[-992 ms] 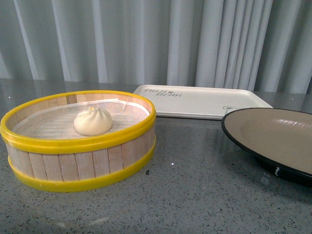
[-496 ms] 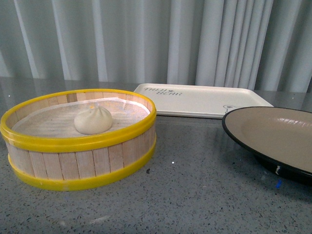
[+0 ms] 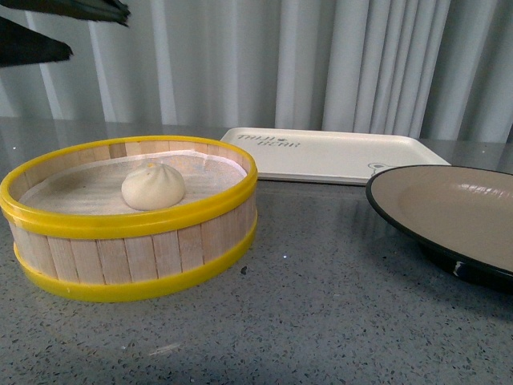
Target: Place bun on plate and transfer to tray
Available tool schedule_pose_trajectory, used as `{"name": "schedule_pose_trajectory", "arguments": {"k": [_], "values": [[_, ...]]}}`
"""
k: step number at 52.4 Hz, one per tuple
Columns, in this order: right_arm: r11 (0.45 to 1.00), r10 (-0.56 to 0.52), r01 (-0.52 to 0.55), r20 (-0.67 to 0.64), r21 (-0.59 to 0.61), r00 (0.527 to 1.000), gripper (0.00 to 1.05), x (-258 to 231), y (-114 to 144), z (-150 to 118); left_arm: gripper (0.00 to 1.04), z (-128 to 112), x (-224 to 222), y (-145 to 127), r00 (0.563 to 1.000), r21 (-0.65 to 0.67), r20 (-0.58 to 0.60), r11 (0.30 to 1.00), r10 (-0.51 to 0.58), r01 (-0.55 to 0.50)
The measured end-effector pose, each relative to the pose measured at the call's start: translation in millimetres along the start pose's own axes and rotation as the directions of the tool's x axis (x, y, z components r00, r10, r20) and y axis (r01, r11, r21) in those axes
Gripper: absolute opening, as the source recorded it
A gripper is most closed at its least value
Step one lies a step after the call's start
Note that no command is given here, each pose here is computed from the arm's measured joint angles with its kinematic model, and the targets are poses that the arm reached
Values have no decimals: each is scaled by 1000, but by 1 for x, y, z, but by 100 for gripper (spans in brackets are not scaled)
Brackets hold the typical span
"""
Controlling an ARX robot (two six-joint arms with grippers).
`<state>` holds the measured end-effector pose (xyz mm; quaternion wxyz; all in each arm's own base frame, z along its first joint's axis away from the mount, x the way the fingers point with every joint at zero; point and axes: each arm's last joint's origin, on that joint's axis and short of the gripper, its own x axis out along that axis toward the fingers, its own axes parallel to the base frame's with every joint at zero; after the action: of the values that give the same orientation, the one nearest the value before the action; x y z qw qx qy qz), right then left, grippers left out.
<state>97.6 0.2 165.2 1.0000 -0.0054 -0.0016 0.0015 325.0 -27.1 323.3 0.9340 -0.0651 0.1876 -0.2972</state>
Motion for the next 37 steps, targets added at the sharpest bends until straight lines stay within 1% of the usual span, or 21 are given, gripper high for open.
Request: {"name": "schedule_pose_trajectory", "arguments": {"k": [2,6,12,14,21,26,31,37], "values": [[1000,0,0,0,0,1000,96,0,0,0,98,-4,5,-2,999,-7,-44,1000,11,-11],[1000,0,0,0,0,1000,96,0,0,0,98,-9,12,-4,995,0,-84,999,44,-44],[1000,0,0,0,0,1000,96,0,0,0,98,-12,20,-6,991,38,-96,995,90,-87],[1000,0,0,0,0,1000,96,0,0,0,98,-12,25,-8,990,71,-86,992,111,-105],[1000,0,0,0,0,1000,96,0,0,0,98,-21,35,-21,991,188,-71,977,117,-102],[1000,0,0,0,0,1000,96,0,0,0,98,-32,40,-28,987,253,-101,963,125,-96],[1000,0,0,0,0,1000,96,0,0,0,98,-41,42,-31,981,269,-144,959,132,-90],[1000,0,0,0,0,1000,96,0,0,0,98,-43,43,-33,979,264,-158,961,129,-85]]}}
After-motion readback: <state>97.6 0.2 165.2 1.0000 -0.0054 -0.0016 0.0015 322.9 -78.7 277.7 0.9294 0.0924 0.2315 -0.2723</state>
